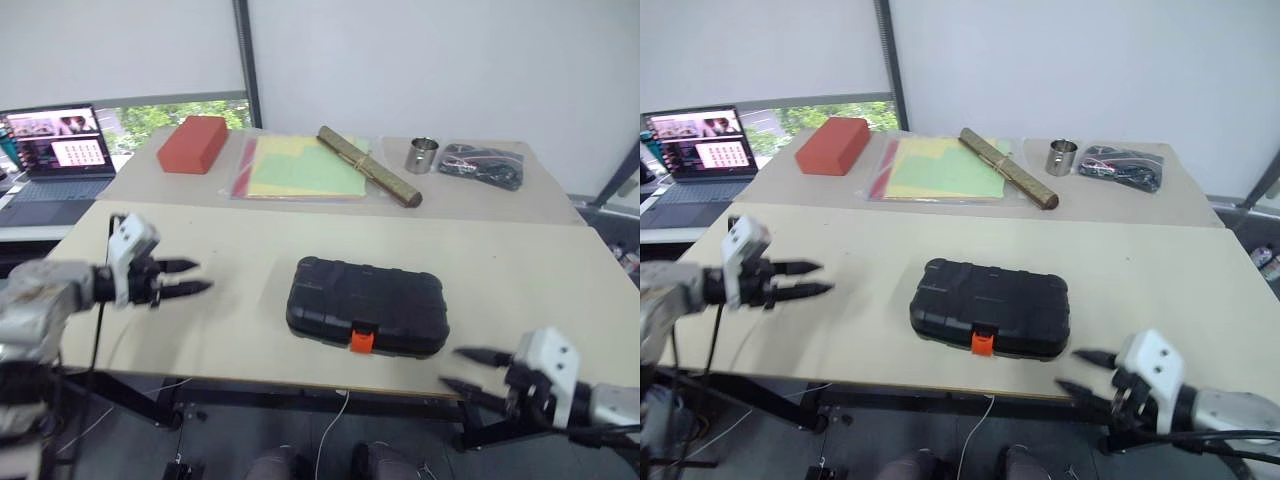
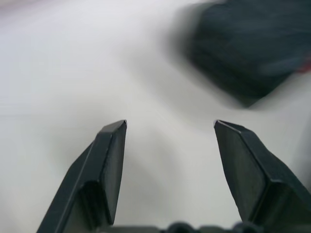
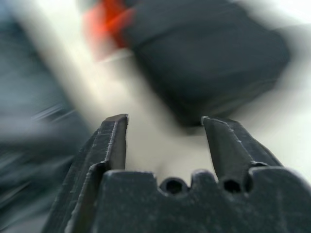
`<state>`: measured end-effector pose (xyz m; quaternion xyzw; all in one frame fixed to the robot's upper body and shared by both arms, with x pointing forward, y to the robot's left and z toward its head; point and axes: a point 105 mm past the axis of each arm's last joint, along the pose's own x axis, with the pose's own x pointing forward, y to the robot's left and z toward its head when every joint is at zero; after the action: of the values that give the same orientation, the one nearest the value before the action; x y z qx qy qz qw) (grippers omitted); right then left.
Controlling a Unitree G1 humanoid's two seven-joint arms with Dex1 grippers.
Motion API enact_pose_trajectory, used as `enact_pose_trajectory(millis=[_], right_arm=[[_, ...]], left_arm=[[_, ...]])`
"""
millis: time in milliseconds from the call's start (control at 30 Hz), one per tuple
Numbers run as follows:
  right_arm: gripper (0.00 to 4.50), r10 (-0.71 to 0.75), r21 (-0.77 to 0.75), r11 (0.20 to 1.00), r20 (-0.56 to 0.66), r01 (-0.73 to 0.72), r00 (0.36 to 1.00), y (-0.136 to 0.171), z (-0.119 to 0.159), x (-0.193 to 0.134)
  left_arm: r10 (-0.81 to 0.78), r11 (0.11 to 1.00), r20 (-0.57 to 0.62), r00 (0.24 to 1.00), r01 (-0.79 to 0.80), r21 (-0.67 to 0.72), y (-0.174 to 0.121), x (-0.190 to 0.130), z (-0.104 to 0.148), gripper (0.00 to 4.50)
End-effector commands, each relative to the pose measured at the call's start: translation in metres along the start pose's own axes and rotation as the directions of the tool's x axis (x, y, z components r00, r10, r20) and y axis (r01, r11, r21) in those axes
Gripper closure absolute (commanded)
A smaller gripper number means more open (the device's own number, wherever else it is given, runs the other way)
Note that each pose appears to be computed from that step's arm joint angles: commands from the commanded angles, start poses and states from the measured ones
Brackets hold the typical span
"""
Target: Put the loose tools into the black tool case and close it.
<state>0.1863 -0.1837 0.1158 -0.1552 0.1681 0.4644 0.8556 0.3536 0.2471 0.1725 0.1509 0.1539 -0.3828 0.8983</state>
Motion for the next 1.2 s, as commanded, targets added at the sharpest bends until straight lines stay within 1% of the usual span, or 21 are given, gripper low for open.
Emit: enact_pose_trajectory(millis=[33, 67, 133, 167, 233, 367, 433, 467, 533, 600, 667, 767, 833, 867, 933, 1000, 1067, 1133, 1200], right_arm=[[3.39, 0.044, -0.04, 0.998, -0.027, -0.045, 0.999, 0.003, 0.0, 0.012], [3.75, 0.047, -0.043, 0.998, -0.031, -0.048, 0.998, 0.002, 0.0, 0.016], [4.32, 0.044, -0.072, 0.996, -0.04, -0.047, 0.998, -0.003, -0.001, 0.024], [4.5, 0.047, -0.099, 0.994, -0.054, -0.052, 0.997, -0.005, -0.002, 0.029], [4.5, 0.05, -0.127, 0.99, -0.073, -0.059, 0.996, -0.009, -0.003, 0.036], [4.5, 0.02, -0.166, 0.985, -0.113, -0.038, 0.993, -0.02, -0.004, 0.047], [4.5, -0.048, -0.19, 0.981, -0.123, 0.024, 0.991, -0.035, -0.003, 0.051], [4.5, -0.094, -0.197, 0.978, -0.118, 0.069, 0.989, -0.045, 0.0, 0.051], [4.5, -0.181, -0.214, 0.964, -0.099, 0.157, 0.978, -0.064, 0.006, 0.05], [4.5, -0.281, -0.214, 0.941, -0.072, 0.261, 0.957, -0.084, 0.011, 0.045], [4.5, -0.334, -0.194, 0.928, -0.057, 0.318, 0.941, -0.094, 0.013, 0.04], [4.5, -0.342, -0.147, 0.931, -0.041, 0.333, 0.939, -0.093, 0.013, 0.028], [4.5, -0.333, -0.105, 0.938, -0.014, 0.33, 0.943, -0.087, 0.019, 0.018], [4.5, -0.325, -0.077, 0.943, 0.007, 0.325, 0.946, -0.083, 0.023, 0.013], [4.5, -0.306, -0.026, 0.951, 0.053, 0.308, 0.95, -0.073, 0.033, 0.005], [4.5, -0.286, 0.019, 0.958, 0.102, 0.286, 0.953, -0.064, 0.043, 0.0], [4.5, -0.277, 0.05, 0.961, 0.12, 0.273, 0.953, -0.058, 0.048, 0.002], [4.5, -0.261, 0.046, 0.965, 0.11, 0.257, 0.959, -0.053, 0.048, 0.008], [4.5, -0.242, 0.047, 0.97, 0.109, 0.238, 0.964, -0.049, 0.049, 0.017]], left_arm=[[-0.033, 0.988, 0.069, 0.997, 0.022, 0.153, 0.001, 0.055, 0.03, 2.11], [-0.055, 0.982, 0.079, 0.995, 0.039, 0.187, -0.002, 0.069, 0.038, 2.53], [-0.107, 0.971, 0.094, 0.99, 0.083, 0.226, -0.011, 0.094, 0.049, 3.15], [-0.147, 0.961, 0.091, 0.985, 0.12, 0.25, -0.019, 0.108, 0.054, 3.64], [-0.213, 0.934, 0.058, 0.975, 0.185, 0.305, -0.034, 0.128, 0.058, 4.4], [-0.358, 0.848, -0.06, 0.932, 0.351, 0.397, -0.063, 0.145, 0.045, 4.4], [-0.455, 0.781, -0.127, 0.881, 0.464, 0.419, -0.078, 0.145, 0.036, 4.4], [-0.506, 0.734, -0.175, 0.844, 0.528, 0.426, -0.085, 0.142, 0.029, 4.4], [-0.571, 0.662, -0.252, 0.781, 0.62, 0.421, -0.094, 0.136, 0.017, 4.4], [-0.629, 0.609, -0.28, 0.725, 0.683, 0.403, -0.1, 0.128, 0.01, 4.4], [-0.665, 0.599, -0.252, 0.703, 0.704, 0.382, -0.104, 0.124, 0.012, 4.4], [-0.656, 0.694, -0.082, 0.75, 0.642, 0.326, -0.097, 0.124, 0.036, 4.4], [-0.627, 0.759, 0.031, 0.778, 0.601, 0.252, -0.088, 0.122, 0.053, 4.4], [-0.621, 0.777, 0.087, 0.779, 0.598, 0.197, -0.084, 0.118, 0.062, 4.4], [-0.63, 0.777, 0.159, 0.76, 0.617, 0.127, -0.083, 0.111, 0.076, 4.4], [-0.66, 0.751, 0.175, 0.731, 0.65, 0.117, -0.092, 0.107, 0.083, 4.4], [-0.691, 0.723, 0.157, 0.705, 0.675, 0.146, -0.108, 0.109, 0.085, 4.4], [-0.709, 0.705, 0.127, 0.694, 0.688, 0.172, -0.126, 0.117, 0.084, 4.4], [-0.708, 0.698, 0.062, 0.703, 0.684, 0.212, -0.142, 0.13, 0.075, 4.4]])
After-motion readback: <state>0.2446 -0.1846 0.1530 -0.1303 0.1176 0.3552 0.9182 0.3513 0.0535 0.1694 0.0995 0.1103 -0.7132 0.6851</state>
